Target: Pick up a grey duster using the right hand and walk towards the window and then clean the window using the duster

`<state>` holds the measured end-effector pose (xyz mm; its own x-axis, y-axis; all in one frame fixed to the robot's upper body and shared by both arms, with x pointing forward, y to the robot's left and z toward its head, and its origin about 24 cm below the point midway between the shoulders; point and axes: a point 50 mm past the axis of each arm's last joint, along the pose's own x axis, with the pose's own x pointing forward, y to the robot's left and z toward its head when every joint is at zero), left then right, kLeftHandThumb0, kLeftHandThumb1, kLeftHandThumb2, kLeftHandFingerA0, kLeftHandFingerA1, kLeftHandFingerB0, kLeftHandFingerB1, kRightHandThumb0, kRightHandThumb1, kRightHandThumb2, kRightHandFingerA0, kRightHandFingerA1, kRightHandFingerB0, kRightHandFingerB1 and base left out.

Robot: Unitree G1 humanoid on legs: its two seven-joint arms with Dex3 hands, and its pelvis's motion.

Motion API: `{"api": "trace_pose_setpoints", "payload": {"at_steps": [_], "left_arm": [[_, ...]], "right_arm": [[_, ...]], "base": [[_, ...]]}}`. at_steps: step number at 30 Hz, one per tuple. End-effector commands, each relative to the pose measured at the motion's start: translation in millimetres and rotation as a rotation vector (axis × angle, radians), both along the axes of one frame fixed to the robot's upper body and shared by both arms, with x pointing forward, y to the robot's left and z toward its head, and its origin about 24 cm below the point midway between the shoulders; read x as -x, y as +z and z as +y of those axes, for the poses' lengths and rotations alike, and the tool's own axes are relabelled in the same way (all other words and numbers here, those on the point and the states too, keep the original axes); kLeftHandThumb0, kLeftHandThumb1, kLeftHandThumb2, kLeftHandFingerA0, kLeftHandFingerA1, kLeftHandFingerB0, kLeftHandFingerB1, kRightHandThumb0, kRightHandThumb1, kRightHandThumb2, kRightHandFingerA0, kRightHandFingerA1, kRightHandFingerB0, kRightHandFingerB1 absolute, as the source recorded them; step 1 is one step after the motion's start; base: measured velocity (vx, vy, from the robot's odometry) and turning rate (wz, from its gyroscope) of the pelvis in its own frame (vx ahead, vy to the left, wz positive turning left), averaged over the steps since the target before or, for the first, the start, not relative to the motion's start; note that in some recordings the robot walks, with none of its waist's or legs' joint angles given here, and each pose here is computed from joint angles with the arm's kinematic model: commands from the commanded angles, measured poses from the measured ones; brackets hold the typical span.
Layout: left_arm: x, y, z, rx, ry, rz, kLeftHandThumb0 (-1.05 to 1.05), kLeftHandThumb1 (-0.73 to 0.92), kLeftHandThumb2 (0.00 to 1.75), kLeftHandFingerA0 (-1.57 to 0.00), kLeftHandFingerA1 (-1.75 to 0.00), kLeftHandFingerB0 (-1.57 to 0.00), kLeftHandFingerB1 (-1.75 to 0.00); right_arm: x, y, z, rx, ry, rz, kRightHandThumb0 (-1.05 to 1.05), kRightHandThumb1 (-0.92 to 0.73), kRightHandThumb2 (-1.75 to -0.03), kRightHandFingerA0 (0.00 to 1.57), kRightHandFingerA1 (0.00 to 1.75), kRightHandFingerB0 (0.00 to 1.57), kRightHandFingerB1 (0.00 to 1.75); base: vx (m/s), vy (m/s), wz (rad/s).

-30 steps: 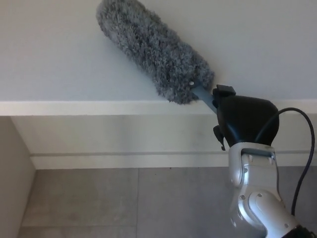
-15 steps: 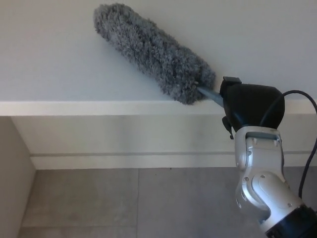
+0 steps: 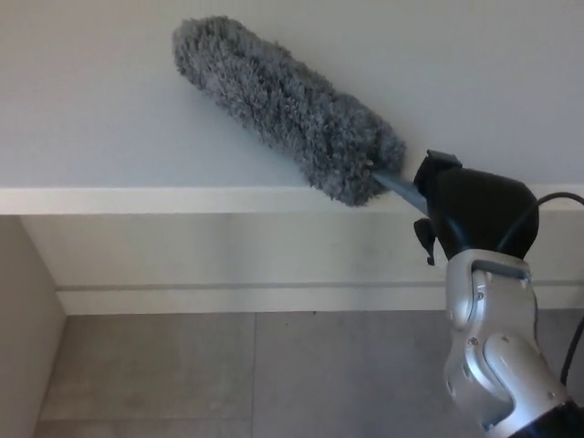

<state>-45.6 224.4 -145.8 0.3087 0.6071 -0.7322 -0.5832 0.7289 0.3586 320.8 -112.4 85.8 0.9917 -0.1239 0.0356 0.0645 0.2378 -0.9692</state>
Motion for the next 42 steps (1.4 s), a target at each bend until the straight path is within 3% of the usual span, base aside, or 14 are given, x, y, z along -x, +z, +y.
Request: {"api": "trace_pose_setpoints", "payload": {"at_steps": [1, 10, 14, 15, 16, 20, 21, 23, 26, 27, 33, 34, 37, 42], "left_arm": [[-5, 6, 12, -0.068, -0.026, -0.03, -0.08, 0.55, 1.08, -1.01, -1.33, -0.93, -1.2], [1, 9, 23, -0.091, -0.011, -0.011, -0.02, 0.55, 1.08, -0.99, -1.34, -0.93, -1.18], [1, 10, 26, -0.101, -0.021, -0.011, -0.04, 0.58, 1.02, -1.01, -1.31, -0.94, -1.14], [-1, 11, 27, -0.114, -0.03, -0.011, -0.07, 0.59, 0.99, -1.01, -1.32, -0.95, -1.14], [-1, 11, 28, -0.118, -0.033, -0.012, -0.07, 0.59, 0.98, -1.01, -1.34, -0.96, -1.14], [-1, 11, 29, -0.124, -0.039, -0.01, -0.08, 0.59, 1.0, -1.04, -1.31, -0.96, -1.11], [-1, 11, 30, -0.122, -0.044, -0.01, -0.07, 0.59, 1.0, -1.04, -1.31, -0.96, -1.11], [-3, 11, 29, -0.113, -0.031, -0.022, -0.07, 0.59, 0.99, -1.03, -1.31, -0.96, -1.11], [-5, 9, 28, -0.102, -0.029, -0.015, -0.08, 0.6, 0.96, -1.03, -1.3, -0.96, -1.13], [-5, 9, 27, -0.096, -0.024, -0.023, -0.08, 0.6, 0.97, -1.01, -1.31, -0.95, -1.13], [-6, 8, 26, -0.098, -0.033, -0.018, -0.06, 0.61, 0.97, -0.99, -1.34, -0.92, -1.17], [-7, 8, 27, -0.095, -0.021, -0.02, -0.08, 0.62, 0.94, -0.98, -1.37, -0.9, -1.18], [-10, 9, 34, -0.112, -0.028, -0.014, -0.06, 0.57, 0.98, -1.02, -1.33, -0.93, -1.14], [-15, 10, 48, -0.108, -0.04, -0.017, -0.05, 0.61, 0.93, -1.01, -1.24, -0.91, -1.08]], "right_arm": [[6, -18, -5, -0.158, 0.02, -0.019, -0.26, -0.77, -0.72, 0.89, 1.67, 0.67, 1.41], [15, -20, -14, -0.405, 0.014, -0.232, -0.28, -0.63, -0.89, 0.87, 1.75, 0.65, 1.67], [20, -16, -17, -0.894, -0.085, -0.239, -0.27, -0.57, -1.07, 1.0, 1.75, 0.83, 1.62], [19, -13, -18, -0.945, -0.097, -0.247, -0.28, -0.44, -1.17, 1.25, 1.41, 1.07, 1.3], [19, -12, -18, -0.969, -0.097, -0.254, -0.19, -0.4, -1.29, 0.98, 1.75, 0.85, 1.56], [18, -10, -18, -1.0, -0.088, -0.268, -0.19, -0.41, -1.3, 0.98, 1.75, 0.85, 1.58], [18, -9, -19, -1.0, -0.081, -0.282, -0.25, -0.45, -1.14, 1.27, 1.41, 1.08, 1.29], [17, -7, -20, -0.998, -0.064, -0.297, -0.2, -0.49, -1.1, 1.01, 1.75, 0.81, 1.65], [18, -4, -17, -1.185, -0.072, -0.251, -0.21, -0.42, -1.18, 1.26, 1.43, 1.11, 1.33], [19, -4, -15, -1.24, -0.075, -0.237, -0.15, -0.4, -1.32, 1.0, 1.75, 0.85, 1.61], [28, -3, 2, -1.451, 0.002, -0.071, -0.17, -0.36, -1.46, 1.14, 1.75, 0.89, 1.72], [32, -2, 7, -1.5, 0.055, -0.042, -0.28, -0.48, -1.21, 1.37, 1.51, 1.17, 1.4], [35, -1, 13, -1.546, 0.103, -0.001, -0.3, -0.56, -1.07, 1.1, 1.75, 0.89, 1.67], [47, 5, 24, -1.459, 0.232, 0.073, -0.24, -0.34, -1.46, 1.15, 1.75, 0.91, 1.71]], "base": [[0.0, 0.0, 0.0], [0.0, 0.0, 0.0], [0.0, 0.0, 0.0], [0.0, 0.0, 0.0], [0.0, 0.0, 0.0], [0.0, 0.0, 0.0], [0.0, 0.0, 0.0], [0.0, 0.0, 0.0], [0.0, 0.0, 0.0], [0.0, 0.0, 0.0], [0.0, 0.0, 0.0], [0.0, 0.0, 0.0], [0.0, 0.0, 0.0], [0.0, 0.0, 0.0]]}}
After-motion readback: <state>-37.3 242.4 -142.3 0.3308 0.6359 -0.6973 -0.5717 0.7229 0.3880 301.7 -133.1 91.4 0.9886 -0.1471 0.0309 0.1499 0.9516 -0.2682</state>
